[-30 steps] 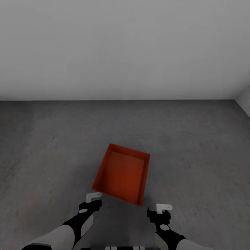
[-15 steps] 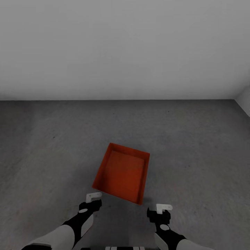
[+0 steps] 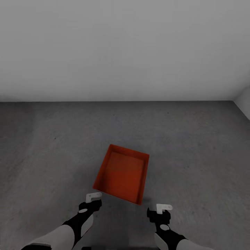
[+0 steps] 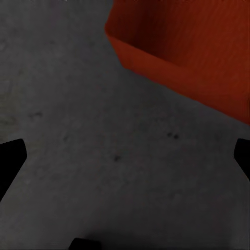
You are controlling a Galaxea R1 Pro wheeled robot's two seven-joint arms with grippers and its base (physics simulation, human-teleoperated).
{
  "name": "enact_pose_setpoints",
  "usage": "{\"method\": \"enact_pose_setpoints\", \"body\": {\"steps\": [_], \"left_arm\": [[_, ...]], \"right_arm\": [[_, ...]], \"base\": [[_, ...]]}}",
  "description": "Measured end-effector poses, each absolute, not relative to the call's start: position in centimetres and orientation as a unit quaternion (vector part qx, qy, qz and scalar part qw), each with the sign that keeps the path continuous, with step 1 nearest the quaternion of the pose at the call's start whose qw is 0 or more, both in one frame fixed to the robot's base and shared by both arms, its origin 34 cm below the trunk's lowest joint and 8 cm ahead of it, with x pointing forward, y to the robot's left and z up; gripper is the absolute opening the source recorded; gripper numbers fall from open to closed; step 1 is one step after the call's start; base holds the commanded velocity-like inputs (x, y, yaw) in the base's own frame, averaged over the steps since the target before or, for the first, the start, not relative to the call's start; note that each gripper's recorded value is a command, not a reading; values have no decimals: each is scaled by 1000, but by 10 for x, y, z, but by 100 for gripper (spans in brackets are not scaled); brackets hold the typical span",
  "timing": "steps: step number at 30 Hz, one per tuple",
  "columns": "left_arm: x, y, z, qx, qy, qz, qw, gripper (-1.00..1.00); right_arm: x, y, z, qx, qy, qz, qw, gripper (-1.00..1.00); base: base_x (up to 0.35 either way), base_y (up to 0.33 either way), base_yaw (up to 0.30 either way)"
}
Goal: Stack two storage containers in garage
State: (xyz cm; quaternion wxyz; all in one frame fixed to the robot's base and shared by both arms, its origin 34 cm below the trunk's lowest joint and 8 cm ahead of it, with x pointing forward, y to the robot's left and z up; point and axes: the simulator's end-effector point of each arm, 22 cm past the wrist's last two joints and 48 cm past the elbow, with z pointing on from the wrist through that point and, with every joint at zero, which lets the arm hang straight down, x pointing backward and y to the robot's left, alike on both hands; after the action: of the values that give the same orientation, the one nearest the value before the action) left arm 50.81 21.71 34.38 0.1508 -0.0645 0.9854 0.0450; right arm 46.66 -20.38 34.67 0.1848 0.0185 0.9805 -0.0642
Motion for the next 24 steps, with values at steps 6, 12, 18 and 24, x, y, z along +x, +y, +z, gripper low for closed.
{"method": "enact_pose_setpoints", "body": {"steps": [6, 12, 18, 24], "left_arm": [[508, 217, 354, -64, 986, 45, 150, 100], [509, 219, 365, -64, 986, 46, 149, 100], [508, 218, 375, -63, 986, 45, 147, 100], [507, 217, 385, -62, 987, 44, 145, 100]], "right_arm": [[467, -204, 357, 19, 981, -64, 185, 100], [467, -206, 368, 18, 980, -66, 187, 100], [463, -212, 378, 12, 980, -72, 185, 100], [465, -219, 388, 4, 979, -76, 190, 100]], "base": [[0, 0, 0], [0, 0, 0], [0, 0, 0], [0, 0, 0]]}}
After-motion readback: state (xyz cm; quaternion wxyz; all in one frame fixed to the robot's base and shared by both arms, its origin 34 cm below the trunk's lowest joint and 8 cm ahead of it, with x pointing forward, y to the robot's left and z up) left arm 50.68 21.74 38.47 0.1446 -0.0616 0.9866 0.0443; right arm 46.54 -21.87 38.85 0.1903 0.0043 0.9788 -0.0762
